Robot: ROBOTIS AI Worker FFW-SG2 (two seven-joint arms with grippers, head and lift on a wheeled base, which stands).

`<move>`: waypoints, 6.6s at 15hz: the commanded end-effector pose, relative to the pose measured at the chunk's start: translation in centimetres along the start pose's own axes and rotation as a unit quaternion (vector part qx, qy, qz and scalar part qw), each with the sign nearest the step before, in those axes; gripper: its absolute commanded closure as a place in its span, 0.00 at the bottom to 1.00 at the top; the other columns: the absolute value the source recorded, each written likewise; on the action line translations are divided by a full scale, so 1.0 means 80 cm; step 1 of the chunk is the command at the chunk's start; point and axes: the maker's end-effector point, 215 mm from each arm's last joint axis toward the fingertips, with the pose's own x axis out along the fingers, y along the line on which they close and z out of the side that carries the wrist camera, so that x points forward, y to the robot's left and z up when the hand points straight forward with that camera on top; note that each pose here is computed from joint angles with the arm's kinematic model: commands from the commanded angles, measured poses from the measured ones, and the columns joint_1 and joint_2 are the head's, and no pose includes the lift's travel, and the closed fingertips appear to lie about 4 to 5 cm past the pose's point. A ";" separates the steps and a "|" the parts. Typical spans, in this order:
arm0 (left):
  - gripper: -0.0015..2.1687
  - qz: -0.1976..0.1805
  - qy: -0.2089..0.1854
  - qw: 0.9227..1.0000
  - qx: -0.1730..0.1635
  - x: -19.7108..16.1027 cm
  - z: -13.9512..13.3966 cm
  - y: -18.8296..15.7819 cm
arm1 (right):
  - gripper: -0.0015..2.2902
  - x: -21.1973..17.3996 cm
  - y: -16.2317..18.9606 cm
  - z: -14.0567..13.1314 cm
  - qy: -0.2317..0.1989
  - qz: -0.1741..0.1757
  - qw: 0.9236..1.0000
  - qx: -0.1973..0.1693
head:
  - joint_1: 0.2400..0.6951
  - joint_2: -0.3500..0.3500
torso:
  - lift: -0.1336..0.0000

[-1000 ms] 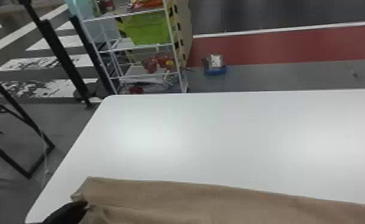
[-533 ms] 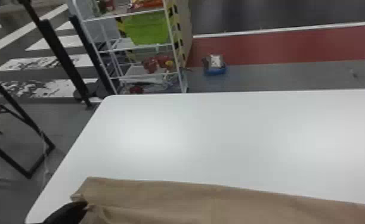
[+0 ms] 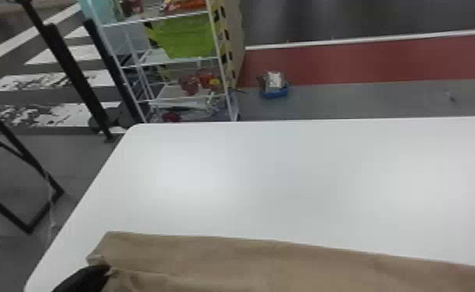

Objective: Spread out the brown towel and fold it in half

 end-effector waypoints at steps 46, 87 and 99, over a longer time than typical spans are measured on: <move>0.04 0.114 0.072 0.991 -0.028 0.043 -0.041 0.102 | 0.13 0.067 -0.032 0.006 0.018 0.013 0.999 0.049 | 1.00 0.88 | 0.00; 0.04 0.110 0.187 0.970 -0.113 0.011 -0.136 0.146 | 0.12 0.091 -0.035 -0.014 0.093 0.018 0.991 -0.091 | 1.00 1.00 | 0.00; 0.04 0.119 0.182 0.970 -0.110 0.007 -0.130 0.152 | 0.12 0.097 -0.048 -0.033 0.188 0.024 0.956 -0.225 | 1.00 1.00 | 0.00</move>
